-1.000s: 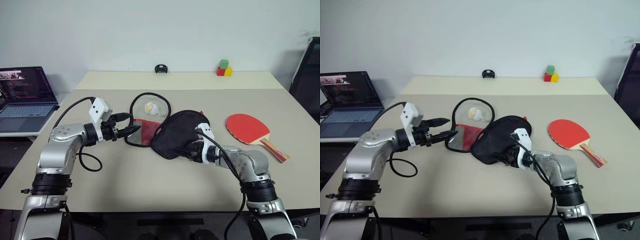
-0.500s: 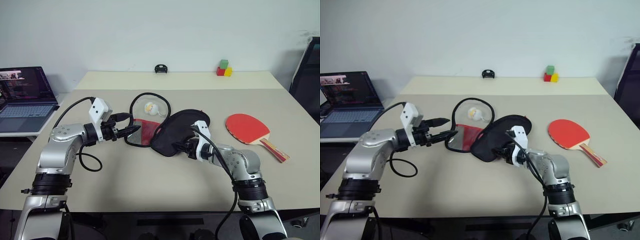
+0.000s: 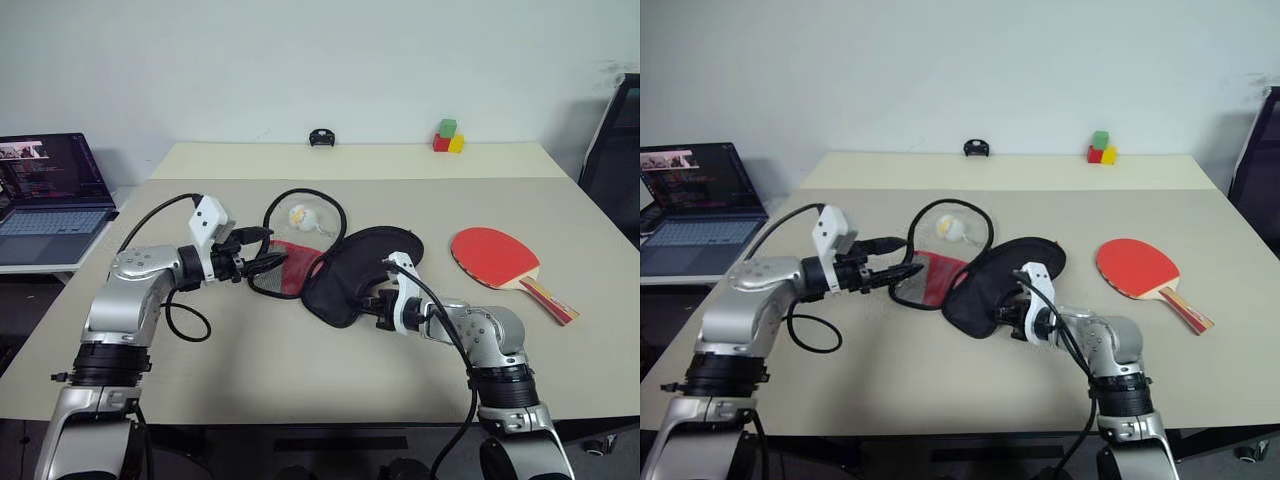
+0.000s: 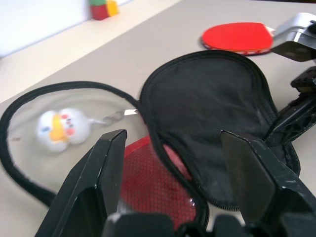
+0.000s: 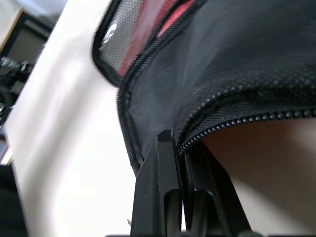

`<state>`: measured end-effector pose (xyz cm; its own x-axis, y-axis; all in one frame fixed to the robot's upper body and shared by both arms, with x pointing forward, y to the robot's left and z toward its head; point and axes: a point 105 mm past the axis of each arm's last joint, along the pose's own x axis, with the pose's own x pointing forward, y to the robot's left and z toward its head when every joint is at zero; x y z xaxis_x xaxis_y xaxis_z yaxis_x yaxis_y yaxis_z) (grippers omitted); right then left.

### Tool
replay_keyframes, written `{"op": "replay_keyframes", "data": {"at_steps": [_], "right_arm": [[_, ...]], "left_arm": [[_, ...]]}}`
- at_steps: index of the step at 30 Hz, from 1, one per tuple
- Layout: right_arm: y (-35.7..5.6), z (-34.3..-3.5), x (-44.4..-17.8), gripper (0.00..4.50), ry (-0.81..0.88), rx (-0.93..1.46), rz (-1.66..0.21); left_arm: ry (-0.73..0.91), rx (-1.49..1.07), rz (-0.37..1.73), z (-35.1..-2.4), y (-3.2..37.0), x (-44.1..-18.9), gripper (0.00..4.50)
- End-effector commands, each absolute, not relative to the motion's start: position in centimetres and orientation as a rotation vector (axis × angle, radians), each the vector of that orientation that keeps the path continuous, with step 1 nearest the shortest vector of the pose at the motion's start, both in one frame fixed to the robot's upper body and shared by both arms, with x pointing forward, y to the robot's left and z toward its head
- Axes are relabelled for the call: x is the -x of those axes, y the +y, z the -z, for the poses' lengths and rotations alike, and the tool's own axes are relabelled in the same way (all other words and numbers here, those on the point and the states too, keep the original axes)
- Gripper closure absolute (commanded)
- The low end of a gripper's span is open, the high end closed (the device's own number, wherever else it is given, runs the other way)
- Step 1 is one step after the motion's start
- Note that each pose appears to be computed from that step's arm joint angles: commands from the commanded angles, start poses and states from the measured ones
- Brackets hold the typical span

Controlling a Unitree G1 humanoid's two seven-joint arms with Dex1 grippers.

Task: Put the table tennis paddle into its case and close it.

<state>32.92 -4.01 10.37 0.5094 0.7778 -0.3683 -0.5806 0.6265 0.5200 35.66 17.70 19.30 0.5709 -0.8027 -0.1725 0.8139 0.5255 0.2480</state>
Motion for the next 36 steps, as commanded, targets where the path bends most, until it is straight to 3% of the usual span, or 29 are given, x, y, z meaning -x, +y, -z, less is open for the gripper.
{"op": "replay_keyframes", "data": {"at_steps": [1,8,20,36], "right_arm": [[-4.0,-11.7,-31.7,4.47,0.603,-0.338,-0.931],[-6.8,-11.2,-30.5,4.47,0.670,-0.276,-0.953],[-14.2,-11.1,-35.3,4.47,0.670,-0.134,-0.751],[-16.1,-12.4,-38.2,4.47,0.712,0.029,-0.820]], "left_arm": [[-0.020,-0.370,1.016,-21.3,16.6,-35.5,1.21],[-0.023,-0.380,1.062,-21.2,15.4,-35.6,1.21],[-0.031,-0.384,1.094,-21.2,14.4,-36.0,1.21],[-0.047,-0.404,1.129,-21.4,13.3,-36.5,1.21]]}}
